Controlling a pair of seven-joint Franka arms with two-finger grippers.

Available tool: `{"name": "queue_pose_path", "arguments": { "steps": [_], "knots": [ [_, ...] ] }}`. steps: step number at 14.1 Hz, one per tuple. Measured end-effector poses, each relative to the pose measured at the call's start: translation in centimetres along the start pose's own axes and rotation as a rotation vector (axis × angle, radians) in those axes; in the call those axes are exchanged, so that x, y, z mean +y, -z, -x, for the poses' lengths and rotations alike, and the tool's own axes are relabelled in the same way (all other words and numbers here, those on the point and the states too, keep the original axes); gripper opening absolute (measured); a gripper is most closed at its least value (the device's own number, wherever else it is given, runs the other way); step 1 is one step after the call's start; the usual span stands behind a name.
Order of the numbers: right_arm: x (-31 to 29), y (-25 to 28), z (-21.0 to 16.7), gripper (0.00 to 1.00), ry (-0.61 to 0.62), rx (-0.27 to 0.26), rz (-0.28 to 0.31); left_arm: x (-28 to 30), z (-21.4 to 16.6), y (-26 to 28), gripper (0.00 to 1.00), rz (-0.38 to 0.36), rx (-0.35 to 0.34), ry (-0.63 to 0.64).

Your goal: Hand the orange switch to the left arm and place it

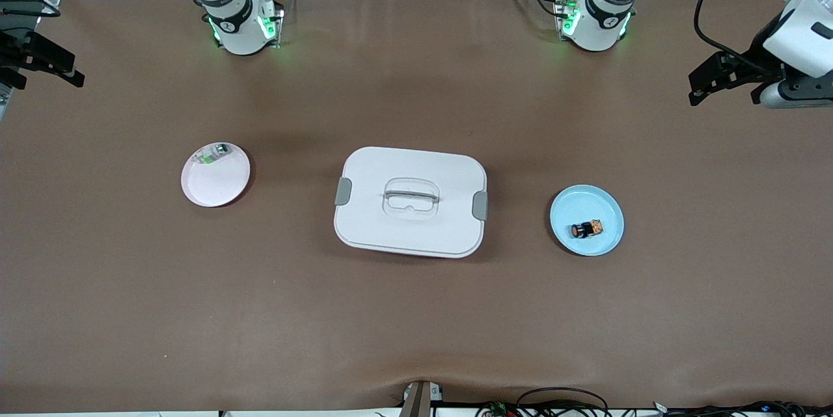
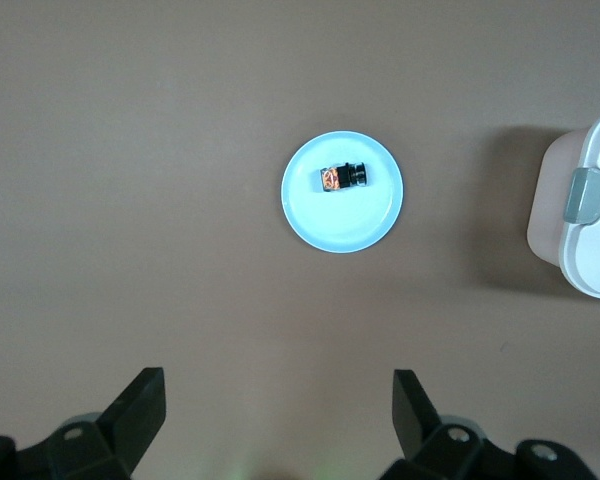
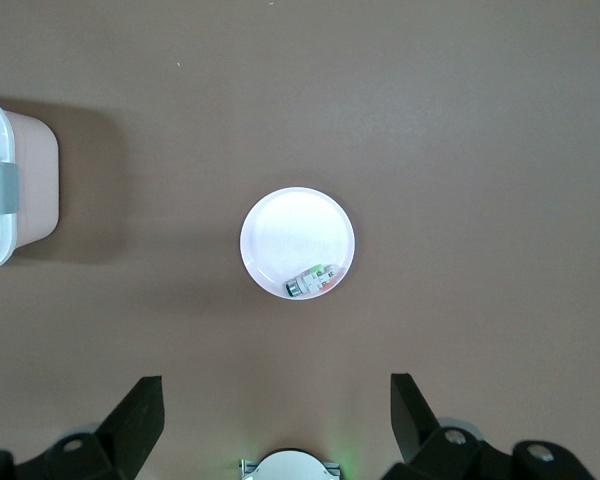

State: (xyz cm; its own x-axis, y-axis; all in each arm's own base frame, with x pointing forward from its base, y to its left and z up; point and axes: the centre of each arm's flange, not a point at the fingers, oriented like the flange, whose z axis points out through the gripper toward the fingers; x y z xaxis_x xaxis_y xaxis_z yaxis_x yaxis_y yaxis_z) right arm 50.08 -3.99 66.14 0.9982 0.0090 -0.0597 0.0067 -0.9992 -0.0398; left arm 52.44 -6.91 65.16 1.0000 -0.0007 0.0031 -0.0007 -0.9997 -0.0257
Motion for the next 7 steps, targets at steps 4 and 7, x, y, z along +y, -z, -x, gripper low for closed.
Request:
{"name": "queue_pose_path", "arguments": {
  "steps": [4, 7],
  "knots": [
    [-0.04, 0.01, 0.0, 1.0, 0.001, 0.0, 0.0, 0.0, -0.09, -0.14, 1.0, 0.0, -0.003, 0.0],
    [0.07, 0.22, 0.02, 1.0, -0.001, 0.005, 0.0, -0.1, -0.09, -0.16, 1.0, 0.0, -0.004, 0.002]
  ]
}}
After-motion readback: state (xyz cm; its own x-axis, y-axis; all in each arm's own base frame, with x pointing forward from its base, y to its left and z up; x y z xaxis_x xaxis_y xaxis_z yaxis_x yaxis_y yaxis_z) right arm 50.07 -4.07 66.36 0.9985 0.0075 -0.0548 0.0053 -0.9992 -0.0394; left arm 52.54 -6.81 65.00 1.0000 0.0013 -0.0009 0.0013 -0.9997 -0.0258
